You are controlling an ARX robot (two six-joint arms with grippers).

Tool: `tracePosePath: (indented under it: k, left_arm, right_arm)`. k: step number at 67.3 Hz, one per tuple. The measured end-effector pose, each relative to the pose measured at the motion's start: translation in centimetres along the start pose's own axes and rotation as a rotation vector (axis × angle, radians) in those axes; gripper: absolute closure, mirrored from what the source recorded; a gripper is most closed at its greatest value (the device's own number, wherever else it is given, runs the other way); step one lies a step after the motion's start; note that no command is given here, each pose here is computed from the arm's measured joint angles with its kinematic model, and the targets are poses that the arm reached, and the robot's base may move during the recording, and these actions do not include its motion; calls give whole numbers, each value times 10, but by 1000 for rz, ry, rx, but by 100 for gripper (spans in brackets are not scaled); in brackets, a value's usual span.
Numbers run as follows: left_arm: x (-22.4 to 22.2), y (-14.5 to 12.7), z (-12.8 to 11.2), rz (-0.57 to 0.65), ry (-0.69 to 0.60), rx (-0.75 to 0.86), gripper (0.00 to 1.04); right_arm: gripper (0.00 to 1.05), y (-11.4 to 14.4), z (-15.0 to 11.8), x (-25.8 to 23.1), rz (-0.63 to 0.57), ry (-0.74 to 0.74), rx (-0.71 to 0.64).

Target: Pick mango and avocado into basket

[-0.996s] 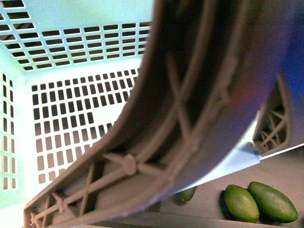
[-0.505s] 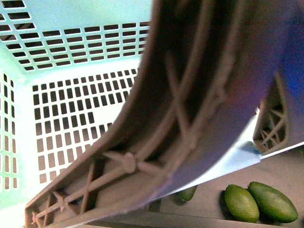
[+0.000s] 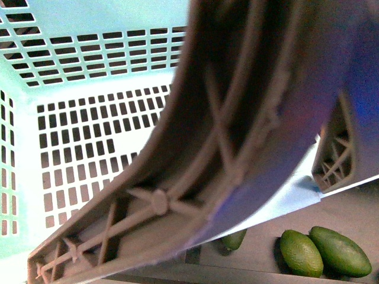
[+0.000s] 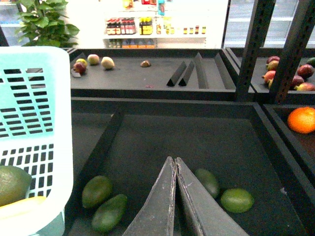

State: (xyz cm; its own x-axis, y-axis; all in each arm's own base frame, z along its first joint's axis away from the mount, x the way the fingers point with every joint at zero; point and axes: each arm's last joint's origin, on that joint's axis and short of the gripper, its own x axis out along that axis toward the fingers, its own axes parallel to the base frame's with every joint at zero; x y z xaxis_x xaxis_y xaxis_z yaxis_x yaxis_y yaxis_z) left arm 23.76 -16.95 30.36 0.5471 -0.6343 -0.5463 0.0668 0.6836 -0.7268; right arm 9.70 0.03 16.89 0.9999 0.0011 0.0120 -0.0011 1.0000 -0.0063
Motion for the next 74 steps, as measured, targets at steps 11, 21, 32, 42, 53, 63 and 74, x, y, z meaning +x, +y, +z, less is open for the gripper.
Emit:
tracePosePath:
  k: [11, 21, 32, 42, 53, 63, 74]
  left_arm:
    - [0, 0, 0, -2, 2, -3, 100]
    - [0, 0, 0, -1, 1, -3, 100]
    - [9, 8, 17, 102, -425, -359, 100]
    - [27, 43, 52, 151, -512, -531, 100]
    - [57, 77, 92, 188, -540, -635, 100]
    - [85, 103, 130, 212, -593, -698, 100]
    - [107, 131, 160, 224, -667, -773, 100]
  right_arm:
    - [46, 0, 0, 0, 0, 0, 0]
    - [21, 0, 0, 0, 0, 0, 0]
    - [9, 0, 0, 0, 0, -2, 2]
    - [9, 0, 0, 0, 0, -2, 3]
    - [9, 0, 0, 0, 0, -2, 3]
    - [9, 0, 0, 0, 0, -2, 3]
    - [9, 0, 0, 0, 0, -2, 3]
